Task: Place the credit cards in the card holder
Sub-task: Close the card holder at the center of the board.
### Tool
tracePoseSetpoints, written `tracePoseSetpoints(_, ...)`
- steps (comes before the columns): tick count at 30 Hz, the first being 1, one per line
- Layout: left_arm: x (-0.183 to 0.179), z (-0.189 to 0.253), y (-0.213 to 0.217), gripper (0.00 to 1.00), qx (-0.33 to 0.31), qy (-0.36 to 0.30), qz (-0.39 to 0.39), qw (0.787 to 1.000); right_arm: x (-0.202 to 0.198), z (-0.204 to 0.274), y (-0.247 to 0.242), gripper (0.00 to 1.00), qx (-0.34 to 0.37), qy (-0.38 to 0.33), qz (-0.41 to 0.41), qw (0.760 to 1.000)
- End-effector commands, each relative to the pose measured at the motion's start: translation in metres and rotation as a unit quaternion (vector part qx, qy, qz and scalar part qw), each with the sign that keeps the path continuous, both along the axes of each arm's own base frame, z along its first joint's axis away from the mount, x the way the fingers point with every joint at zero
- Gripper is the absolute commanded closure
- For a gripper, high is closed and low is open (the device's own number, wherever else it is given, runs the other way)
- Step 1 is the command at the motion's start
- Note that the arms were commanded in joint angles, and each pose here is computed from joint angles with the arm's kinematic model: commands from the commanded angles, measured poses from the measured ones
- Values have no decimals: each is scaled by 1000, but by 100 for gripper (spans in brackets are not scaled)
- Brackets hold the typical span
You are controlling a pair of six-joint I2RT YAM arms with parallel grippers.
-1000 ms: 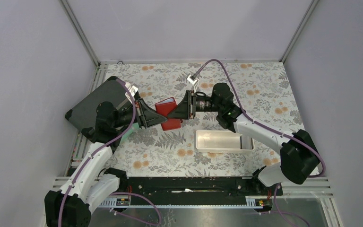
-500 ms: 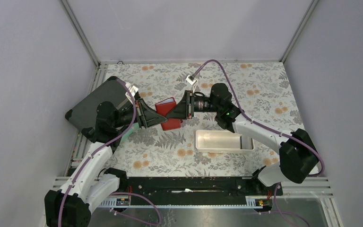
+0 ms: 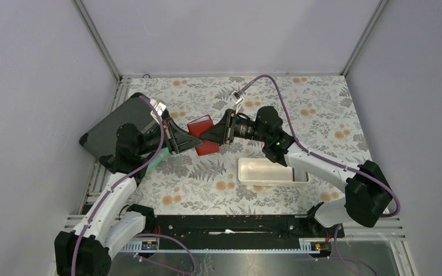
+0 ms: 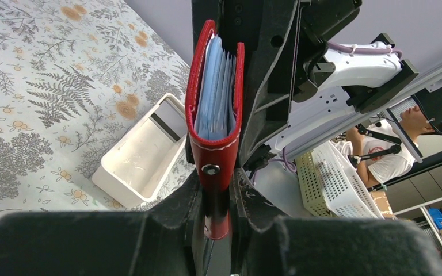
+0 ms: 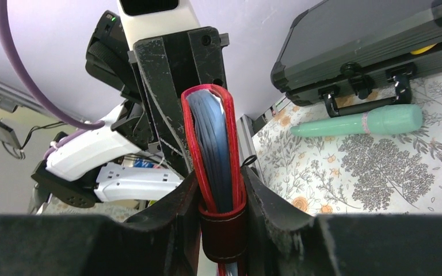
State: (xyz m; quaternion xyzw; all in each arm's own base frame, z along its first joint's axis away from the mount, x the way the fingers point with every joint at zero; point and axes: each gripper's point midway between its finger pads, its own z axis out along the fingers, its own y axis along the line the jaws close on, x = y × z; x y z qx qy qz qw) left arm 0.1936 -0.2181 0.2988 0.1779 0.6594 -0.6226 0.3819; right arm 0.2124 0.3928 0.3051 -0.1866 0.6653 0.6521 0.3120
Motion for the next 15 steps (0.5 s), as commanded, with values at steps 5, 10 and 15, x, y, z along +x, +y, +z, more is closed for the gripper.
tracePoseSetpoints(5,-2,22,-6,100,-21,-57,-1,998,-14,10,26,100,45,9,-38,998)
tracePoseSetpoints(10,-1,22,-6,100,-22,-56,2,998,-14,7,28,100,50,11,-58,997)
tracePoseSetpoints(15,0,21,-6,100,-22,-53,3,998,-11,12,20,100,47,-5,-89,995)
